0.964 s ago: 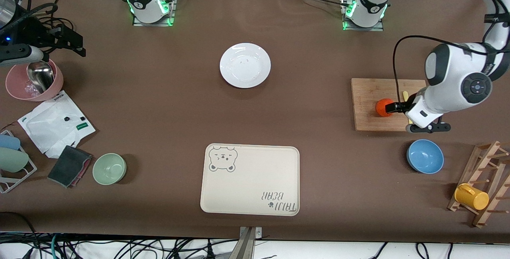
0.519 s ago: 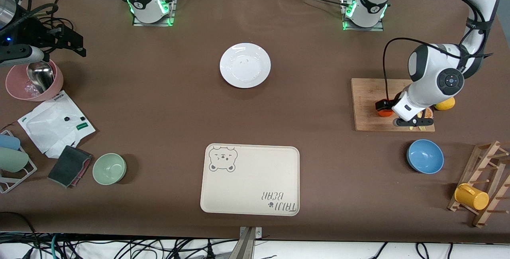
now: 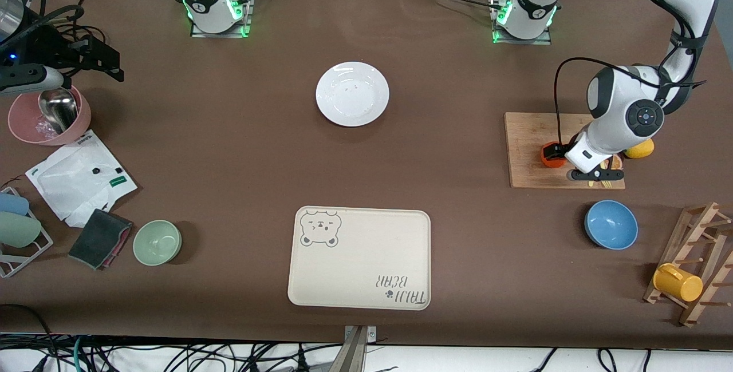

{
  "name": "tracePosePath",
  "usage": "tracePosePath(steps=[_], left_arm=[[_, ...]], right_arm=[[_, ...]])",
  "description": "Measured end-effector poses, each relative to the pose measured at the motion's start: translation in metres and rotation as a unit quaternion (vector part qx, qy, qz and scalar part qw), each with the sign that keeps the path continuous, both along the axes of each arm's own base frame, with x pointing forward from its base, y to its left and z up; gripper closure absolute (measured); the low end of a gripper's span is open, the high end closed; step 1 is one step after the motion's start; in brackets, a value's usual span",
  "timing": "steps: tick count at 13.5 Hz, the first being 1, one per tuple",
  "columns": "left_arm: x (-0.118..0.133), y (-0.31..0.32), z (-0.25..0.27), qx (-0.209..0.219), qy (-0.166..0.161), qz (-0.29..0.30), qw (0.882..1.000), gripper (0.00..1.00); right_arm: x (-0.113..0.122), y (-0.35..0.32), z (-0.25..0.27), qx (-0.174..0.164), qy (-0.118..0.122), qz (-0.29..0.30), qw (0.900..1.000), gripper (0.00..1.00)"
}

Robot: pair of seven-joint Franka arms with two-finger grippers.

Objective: Place orange and plate with both arms
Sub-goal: 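Lower the left gripper over the orange on the cutting board and grasp it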

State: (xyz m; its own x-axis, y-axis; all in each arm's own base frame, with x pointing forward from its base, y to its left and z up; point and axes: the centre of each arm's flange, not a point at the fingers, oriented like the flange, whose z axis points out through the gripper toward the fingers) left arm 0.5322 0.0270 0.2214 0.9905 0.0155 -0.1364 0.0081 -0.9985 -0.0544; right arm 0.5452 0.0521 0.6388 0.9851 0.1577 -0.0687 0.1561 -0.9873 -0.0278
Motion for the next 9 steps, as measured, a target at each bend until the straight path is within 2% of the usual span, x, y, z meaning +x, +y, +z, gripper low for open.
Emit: tracePosePath(steps=[9], left_arm=[[-0.009,-0.002,-0.020,-0.014,0.020,0.018,1.000,0.00]], right_arm=[[0.000,0.000,0.000,0.000,0.000,0.000,1.000,0.00]])
